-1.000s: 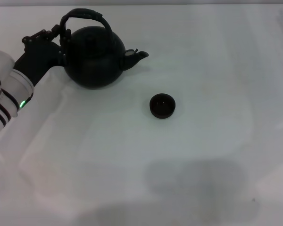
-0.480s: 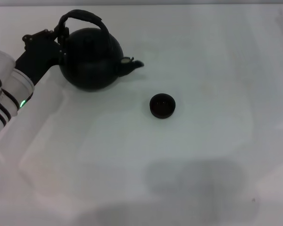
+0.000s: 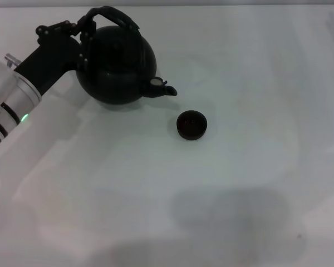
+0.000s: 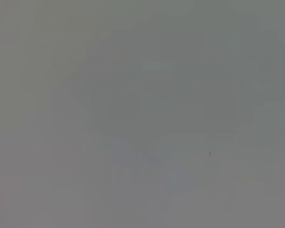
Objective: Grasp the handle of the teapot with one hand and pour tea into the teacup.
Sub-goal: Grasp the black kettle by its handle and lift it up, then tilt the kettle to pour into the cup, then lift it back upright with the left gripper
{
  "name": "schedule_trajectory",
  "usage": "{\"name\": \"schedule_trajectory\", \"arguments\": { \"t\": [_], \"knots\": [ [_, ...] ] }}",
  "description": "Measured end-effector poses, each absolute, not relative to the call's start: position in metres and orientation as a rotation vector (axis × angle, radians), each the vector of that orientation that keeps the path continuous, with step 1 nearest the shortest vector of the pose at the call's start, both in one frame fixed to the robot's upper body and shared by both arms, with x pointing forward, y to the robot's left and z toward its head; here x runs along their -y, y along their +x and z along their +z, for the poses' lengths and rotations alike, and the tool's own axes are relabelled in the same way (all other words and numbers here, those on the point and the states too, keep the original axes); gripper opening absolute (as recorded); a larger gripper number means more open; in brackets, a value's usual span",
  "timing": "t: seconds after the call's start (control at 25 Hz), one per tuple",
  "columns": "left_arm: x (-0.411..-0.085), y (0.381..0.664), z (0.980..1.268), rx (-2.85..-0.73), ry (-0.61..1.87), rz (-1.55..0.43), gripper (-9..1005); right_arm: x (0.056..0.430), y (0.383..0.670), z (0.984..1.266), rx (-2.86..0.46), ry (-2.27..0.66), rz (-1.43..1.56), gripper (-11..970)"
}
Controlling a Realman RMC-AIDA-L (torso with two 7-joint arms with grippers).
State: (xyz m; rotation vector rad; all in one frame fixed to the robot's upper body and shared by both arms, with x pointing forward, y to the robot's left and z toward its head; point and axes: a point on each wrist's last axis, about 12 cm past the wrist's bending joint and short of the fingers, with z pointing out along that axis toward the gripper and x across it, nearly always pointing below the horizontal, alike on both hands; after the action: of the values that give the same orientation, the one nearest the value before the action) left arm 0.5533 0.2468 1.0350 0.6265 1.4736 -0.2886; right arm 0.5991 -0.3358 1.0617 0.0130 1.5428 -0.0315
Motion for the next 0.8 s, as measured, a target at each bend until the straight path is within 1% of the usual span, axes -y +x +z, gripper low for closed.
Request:
{"name": "schedule_trajectory", "arguments": {
  "t": [0.52,0.8],
  "knots": [
    [-0.252,0.556,1.053,-1.312,0.792,-0.251,103,0.337,0.6,1.063,-1.542,0.03,-0.033,861],
    [-0.241,0.563,1.061,-1.222,0.874,-0.184,102,0.335,0.602,1.064,-1.54,0.028,-0.028,861]
  ]
}}
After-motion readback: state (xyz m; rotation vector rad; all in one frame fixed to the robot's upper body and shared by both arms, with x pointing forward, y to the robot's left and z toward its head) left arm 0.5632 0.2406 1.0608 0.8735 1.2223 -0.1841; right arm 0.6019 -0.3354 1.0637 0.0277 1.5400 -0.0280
